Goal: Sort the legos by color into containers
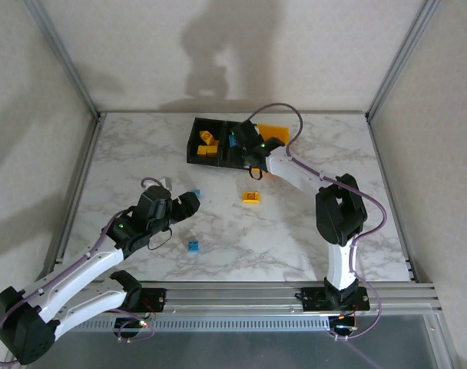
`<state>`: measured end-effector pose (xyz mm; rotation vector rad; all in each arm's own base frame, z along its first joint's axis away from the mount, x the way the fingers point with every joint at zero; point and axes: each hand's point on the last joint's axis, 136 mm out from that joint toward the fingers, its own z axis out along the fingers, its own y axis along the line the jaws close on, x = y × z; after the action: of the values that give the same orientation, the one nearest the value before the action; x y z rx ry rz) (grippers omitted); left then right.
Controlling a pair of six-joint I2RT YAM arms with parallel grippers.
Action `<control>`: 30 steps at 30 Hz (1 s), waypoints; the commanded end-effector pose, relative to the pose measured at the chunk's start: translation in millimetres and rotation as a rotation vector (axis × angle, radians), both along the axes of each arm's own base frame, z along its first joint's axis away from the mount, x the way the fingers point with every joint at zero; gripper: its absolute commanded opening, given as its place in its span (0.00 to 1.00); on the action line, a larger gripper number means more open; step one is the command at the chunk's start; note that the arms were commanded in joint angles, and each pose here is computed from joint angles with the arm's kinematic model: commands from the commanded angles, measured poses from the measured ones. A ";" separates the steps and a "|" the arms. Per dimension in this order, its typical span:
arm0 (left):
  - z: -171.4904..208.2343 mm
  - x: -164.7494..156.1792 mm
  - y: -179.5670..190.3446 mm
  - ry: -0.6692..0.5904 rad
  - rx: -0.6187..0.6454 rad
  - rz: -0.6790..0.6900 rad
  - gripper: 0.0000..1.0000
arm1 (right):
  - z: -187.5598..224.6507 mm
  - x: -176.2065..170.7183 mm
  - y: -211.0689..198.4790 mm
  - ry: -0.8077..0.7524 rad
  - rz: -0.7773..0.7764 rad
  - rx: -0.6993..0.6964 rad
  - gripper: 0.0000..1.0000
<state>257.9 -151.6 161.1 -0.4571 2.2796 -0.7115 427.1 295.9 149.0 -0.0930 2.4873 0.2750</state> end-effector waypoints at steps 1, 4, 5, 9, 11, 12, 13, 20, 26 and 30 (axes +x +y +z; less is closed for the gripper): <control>12.5 6.2 7.6 -0.041 -0.040 0.061 0.76 | -5.4 20.0 -1.2 -0.002 -0.005 -0.057 0.58; 23.1 7.6 10.9 -0.077 -0.065 0.085 0.76 | -6.0 43.5 3.5 -0.003 -0.012 -0.055 0.58; 25.4 8.2 11.6 -0.083 -0.069 0.088 0.76 | -10.6 50.8 3.4 0.006 -0.019 -0.062 0.58; 24.0 9.7 11.9 -0.070 -0.054 0.083 0.76 | -16.6 75.5 4.2 0.007 -0.044 -0.058 0.58; 22.8 9.5 12.5 -0.066 -0.051 0.084 0.76 | -16.8 85.3 3.1 -0.002 -0.058 -0.059 0.59; 22.0 9.1 12.9 -0.064 -0.051 0.085 0.76 | -17.8 89.2 3.0 -0.001 -0.061 -0.055 0.59; 21.7 9.0 13.7 -0.065 -0.051 0.086 0.76 | -18.8 92.8 3.1 0.003 -0.061 -0.048 0.59; 18.8 9.0 16.3 -0.059 -0.048 0.094 0.76 | -23.9 101.5 3.1 0.006 -0.059 -0.052 0.66; 16.4 9.2 15.5 -0.052 -0.050 0.091 0.76 | -16.7 104.3 6.3 -0.010 -0.054 -0.034 0.71; 17.3 9.6 16.0 -0.054 -0.049 0.093 0.76 | -10.8 106.7 6.7 -0.023 -0.053 -0.031 0.72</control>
<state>265.3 -139.8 177.9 -0.5344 2.1900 -0.7335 530.3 301.2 130.0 -0.0319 2.4843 0.2136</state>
